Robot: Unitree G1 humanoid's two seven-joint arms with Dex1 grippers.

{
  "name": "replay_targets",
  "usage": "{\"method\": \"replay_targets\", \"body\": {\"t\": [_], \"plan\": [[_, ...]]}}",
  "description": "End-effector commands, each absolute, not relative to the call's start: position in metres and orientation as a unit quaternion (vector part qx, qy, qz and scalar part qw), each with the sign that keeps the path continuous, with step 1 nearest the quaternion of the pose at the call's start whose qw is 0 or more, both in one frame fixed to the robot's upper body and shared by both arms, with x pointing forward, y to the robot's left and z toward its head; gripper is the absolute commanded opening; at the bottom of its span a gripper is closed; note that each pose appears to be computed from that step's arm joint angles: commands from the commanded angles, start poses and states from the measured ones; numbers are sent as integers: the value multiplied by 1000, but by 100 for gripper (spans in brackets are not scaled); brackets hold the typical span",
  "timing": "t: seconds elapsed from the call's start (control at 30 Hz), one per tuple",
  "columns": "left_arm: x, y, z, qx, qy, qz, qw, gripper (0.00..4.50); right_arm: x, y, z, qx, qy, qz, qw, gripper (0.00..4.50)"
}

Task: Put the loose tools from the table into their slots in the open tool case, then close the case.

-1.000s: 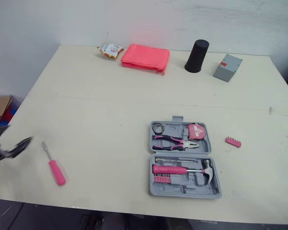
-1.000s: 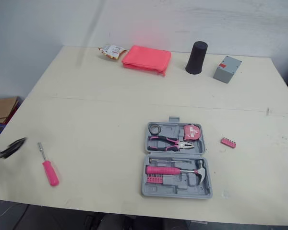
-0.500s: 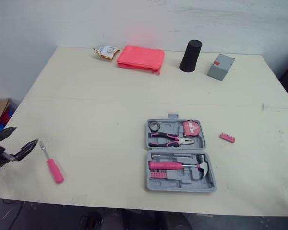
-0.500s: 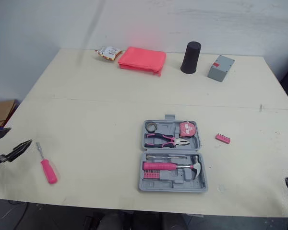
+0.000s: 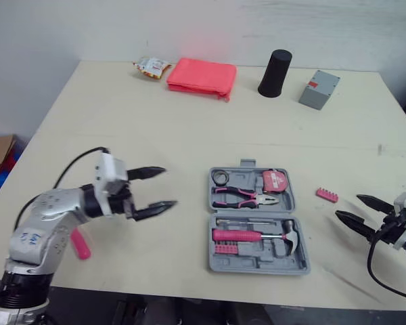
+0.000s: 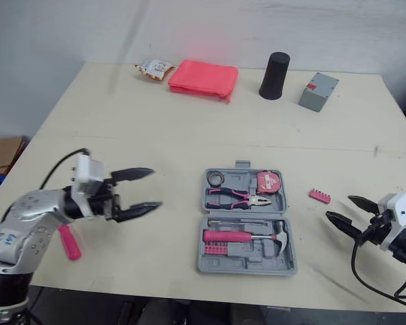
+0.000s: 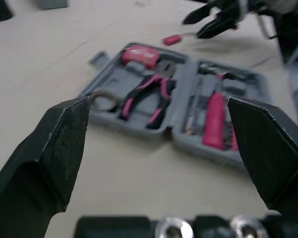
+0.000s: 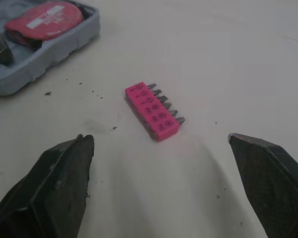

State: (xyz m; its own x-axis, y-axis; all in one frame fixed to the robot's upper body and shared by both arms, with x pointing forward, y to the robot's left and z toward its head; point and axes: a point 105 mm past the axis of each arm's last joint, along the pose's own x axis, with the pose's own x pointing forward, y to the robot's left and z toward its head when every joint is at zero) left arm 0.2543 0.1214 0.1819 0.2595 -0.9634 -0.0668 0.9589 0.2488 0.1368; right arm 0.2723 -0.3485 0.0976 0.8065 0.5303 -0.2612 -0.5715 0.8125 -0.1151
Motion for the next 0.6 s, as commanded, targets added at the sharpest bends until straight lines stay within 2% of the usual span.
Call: {"method": "replay_targets", "body": {"t": [0.03,0.3,0.47,0.6], "plan": [[237,104,189,74,-19,-648,758,442,277,-356,100,-115,127,309,935,450],[227,101,189,76,7,-665,743,442,311,-355,106,-113,145,311,932,450],[221,101,195,68,18,-671,738,442,319,-332,101,-123,160,377,904,450],[216,101,194,70,29,-673,736,442,330,-319,105,-128,147,391,900,450]]}}
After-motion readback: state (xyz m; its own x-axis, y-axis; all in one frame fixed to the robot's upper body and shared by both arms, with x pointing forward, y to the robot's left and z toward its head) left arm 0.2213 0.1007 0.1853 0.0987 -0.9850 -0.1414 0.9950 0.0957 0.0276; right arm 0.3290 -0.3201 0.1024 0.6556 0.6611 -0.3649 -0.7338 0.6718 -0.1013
